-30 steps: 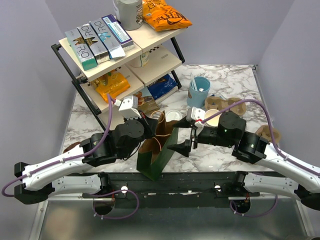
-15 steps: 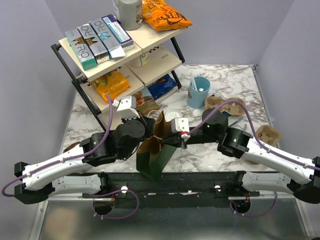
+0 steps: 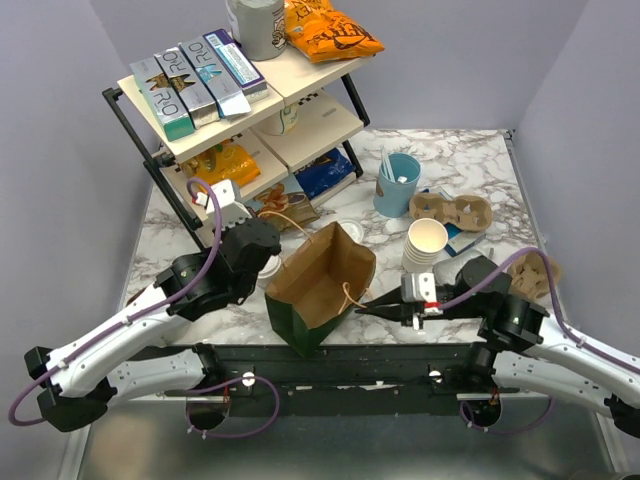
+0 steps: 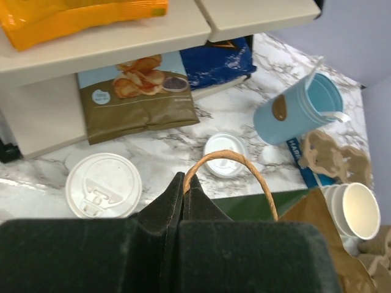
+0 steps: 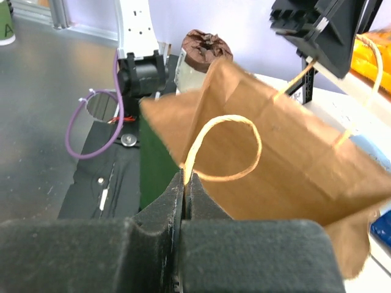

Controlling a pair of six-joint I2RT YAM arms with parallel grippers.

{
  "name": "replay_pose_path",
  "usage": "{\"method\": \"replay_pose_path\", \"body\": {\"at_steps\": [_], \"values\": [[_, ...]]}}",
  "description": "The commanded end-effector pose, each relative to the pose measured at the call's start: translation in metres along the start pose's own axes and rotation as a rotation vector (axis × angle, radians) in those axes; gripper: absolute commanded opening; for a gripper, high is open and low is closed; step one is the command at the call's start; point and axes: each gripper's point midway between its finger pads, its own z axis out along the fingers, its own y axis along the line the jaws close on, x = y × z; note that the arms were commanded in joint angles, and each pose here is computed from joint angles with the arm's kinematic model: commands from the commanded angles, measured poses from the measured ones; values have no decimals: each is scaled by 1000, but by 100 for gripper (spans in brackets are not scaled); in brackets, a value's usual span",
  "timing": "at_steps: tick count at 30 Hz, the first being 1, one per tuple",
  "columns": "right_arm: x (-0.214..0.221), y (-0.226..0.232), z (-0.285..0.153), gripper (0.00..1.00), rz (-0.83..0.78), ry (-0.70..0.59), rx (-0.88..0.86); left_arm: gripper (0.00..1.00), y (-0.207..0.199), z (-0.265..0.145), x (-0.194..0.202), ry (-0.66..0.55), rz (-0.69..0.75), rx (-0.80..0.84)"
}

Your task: Pack the takeout coffee

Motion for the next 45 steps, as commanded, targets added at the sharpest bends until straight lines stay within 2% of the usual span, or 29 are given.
{"method": "replay_pose_path", "body": {"at_steps": [1, 4, 8, 10, 17, 23, 27, 29, 32, 33, 35, 36, 38, 40, 42, 45], "values": [[-3, 9, -15, 5, -29, -21, 5, 0, 29, 14, 10, 39, 49, -109], [4, 16, -26, 5, -15, 1, 10, 0, 38, 21, 19, 74, 47, -140], [36, 8, -36, 5, 37, 77, 120, 0, 51, 29, 25, 96, 37, -183], [41, 6, -38, 5, 49, 69, 152, 0, 55, 32, 27, 107, 37, -198], [78, 4, -34, 6, 57, 108, 201, 0, 52, 39, 36, 155, 67, -196], [117, 1, -25, 11, 23, 196, 203, 0, 25, 37, 46, 215, 75, -36], [113, -11, -21, 12, -8, 232, 217, 1, 10, 32, 47, 247, 94, 54], [94, -18, -21, 11, -43, 217, 222, 5, 4, 29, 44, 248, 98, 87], [69, -28, -28, 11, -51, 196, 262, 27, -6, 23, 39, 251, 116, 153], [48, -32, -30, 10, -70, 160, 266, 39, -9, 21, 37, 250, 117, 171], [29, -30, -34, 10, -100, 134, 241, 51, -14, 16, 33, 247, 121, 209], [13, -33, -37, 10, -117, 107, 251, 62, -17, 13, 28, 239, 120, 224], [1, -37, -39, 10, -130, 88, 262, 73, -22, 6, 20, 223, 122, 264], [-13, -41, -40, 8, -144, 70, 267, 90, -36, -3, 13, 210, 110, 345], [-13, -39, -36, 4, -164, 93, 230, 99, -52, -18, 6, 209, 109, 463], [-15, -41, -31, 3, -179, 104, 214, 99, -72, -37, -2, 195, 129, 615]]}}
